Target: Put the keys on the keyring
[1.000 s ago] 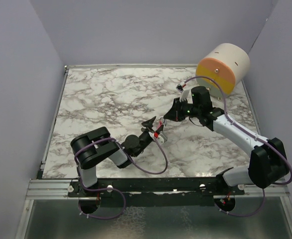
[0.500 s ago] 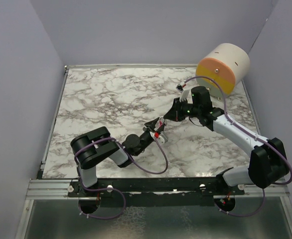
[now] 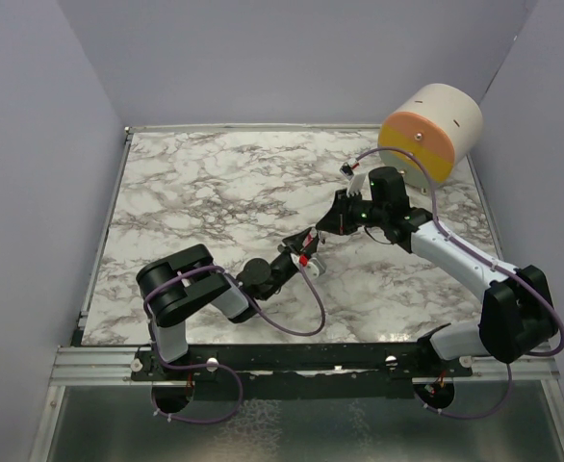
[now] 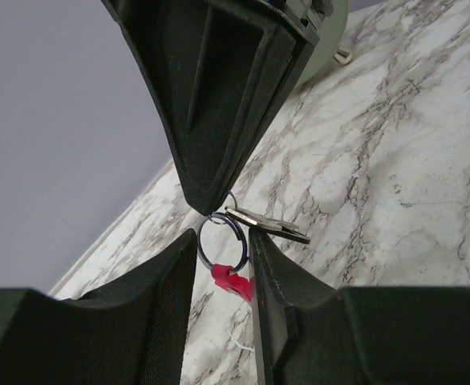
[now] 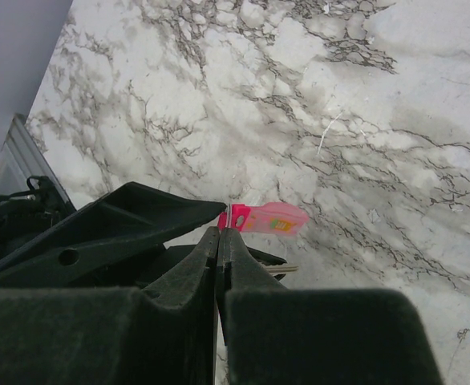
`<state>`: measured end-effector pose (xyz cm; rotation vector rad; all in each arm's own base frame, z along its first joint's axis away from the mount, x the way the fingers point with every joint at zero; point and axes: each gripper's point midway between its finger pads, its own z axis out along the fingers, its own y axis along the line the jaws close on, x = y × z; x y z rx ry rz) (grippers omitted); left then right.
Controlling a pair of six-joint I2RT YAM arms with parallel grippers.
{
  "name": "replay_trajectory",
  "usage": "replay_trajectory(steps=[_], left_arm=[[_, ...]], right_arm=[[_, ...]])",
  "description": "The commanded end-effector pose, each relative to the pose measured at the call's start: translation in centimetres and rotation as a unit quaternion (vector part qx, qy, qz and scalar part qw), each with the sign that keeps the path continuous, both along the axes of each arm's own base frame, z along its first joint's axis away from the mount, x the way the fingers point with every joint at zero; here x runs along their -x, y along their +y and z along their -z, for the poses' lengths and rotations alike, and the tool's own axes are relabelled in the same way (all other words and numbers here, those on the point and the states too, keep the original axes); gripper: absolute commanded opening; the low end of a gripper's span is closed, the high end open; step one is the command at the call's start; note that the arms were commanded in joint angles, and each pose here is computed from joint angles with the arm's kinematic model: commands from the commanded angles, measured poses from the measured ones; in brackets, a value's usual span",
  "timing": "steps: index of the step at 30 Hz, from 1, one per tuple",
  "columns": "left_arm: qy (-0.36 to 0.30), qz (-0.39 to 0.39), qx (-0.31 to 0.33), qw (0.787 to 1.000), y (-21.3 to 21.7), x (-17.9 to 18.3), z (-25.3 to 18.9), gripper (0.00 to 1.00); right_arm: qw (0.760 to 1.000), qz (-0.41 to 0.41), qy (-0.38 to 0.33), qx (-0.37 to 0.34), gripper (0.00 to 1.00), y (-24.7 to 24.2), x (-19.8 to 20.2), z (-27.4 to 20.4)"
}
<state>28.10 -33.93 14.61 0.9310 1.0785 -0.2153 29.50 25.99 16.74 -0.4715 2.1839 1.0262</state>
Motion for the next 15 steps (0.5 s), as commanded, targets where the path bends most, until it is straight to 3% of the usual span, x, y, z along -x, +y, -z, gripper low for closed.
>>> replay_trajectory(steps=[1,11,15], left_arm=[[-0.063,0.012,0.097,0.993,-0.19,0.50,-5.70,0.31],[-0.067,0.016,0.096,0.993,-0.16,0.65,-5.85,0.02],[-0.069,0.020,0.098,0.993,-0.06,0.93,-6.14,0.00]], right_arm=[[1.000,-0.003,-0.007,-0.010,0.01,0.41,-0.19,-0.46],[1.000,-0.004,-0.008,-0.011,0.01,0.50,-0.30,-0.49],[1.000,-0.003,-0.009,-0.011,0.01,0.56,-0.45,-0.54]])
